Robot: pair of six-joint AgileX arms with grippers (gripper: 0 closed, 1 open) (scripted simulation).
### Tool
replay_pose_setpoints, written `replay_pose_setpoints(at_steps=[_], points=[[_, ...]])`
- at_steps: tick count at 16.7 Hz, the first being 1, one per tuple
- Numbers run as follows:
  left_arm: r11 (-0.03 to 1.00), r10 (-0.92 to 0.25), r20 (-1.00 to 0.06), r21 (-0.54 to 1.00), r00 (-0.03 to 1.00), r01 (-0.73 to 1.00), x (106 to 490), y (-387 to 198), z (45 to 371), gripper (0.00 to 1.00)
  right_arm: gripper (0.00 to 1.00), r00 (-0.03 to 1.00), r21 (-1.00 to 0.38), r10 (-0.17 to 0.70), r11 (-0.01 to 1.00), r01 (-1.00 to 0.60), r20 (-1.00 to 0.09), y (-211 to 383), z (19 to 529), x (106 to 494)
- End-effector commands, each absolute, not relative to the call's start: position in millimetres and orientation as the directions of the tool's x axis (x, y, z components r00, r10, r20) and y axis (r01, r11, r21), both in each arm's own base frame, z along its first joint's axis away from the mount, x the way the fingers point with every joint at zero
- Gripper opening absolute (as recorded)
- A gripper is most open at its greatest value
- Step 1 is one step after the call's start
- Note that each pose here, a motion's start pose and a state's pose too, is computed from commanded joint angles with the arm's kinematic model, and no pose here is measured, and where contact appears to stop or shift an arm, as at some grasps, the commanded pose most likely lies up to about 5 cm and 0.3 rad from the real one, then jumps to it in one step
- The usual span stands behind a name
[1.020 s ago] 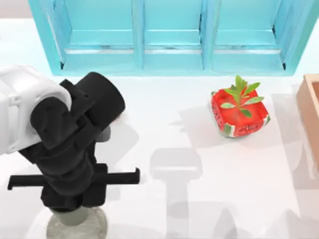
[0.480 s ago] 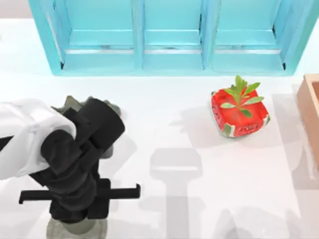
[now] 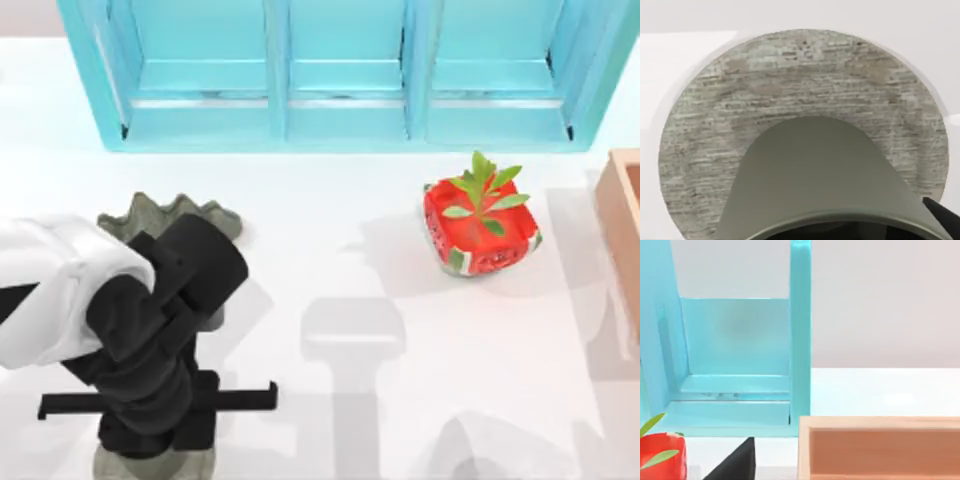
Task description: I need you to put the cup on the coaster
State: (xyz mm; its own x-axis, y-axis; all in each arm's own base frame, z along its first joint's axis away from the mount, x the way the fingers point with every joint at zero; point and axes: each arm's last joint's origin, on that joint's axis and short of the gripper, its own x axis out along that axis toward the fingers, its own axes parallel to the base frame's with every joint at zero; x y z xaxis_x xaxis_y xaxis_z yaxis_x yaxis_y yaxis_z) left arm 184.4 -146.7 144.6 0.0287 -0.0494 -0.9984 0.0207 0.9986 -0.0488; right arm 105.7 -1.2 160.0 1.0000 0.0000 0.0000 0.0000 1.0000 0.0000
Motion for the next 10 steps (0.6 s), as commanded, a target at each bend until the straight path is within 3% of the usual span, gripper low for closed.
replay_pose_setpoints(at_steps=[10], points=[[0.999, -0.049, -0.998, -0.049, 0.029, 0.021, 184.4, -146.7, 144.6, 0.90, 1.00, 1.000, 0.000, 0.000, 1.000, 0.000, 0.000, -1.2, 160.0, 105.7]])
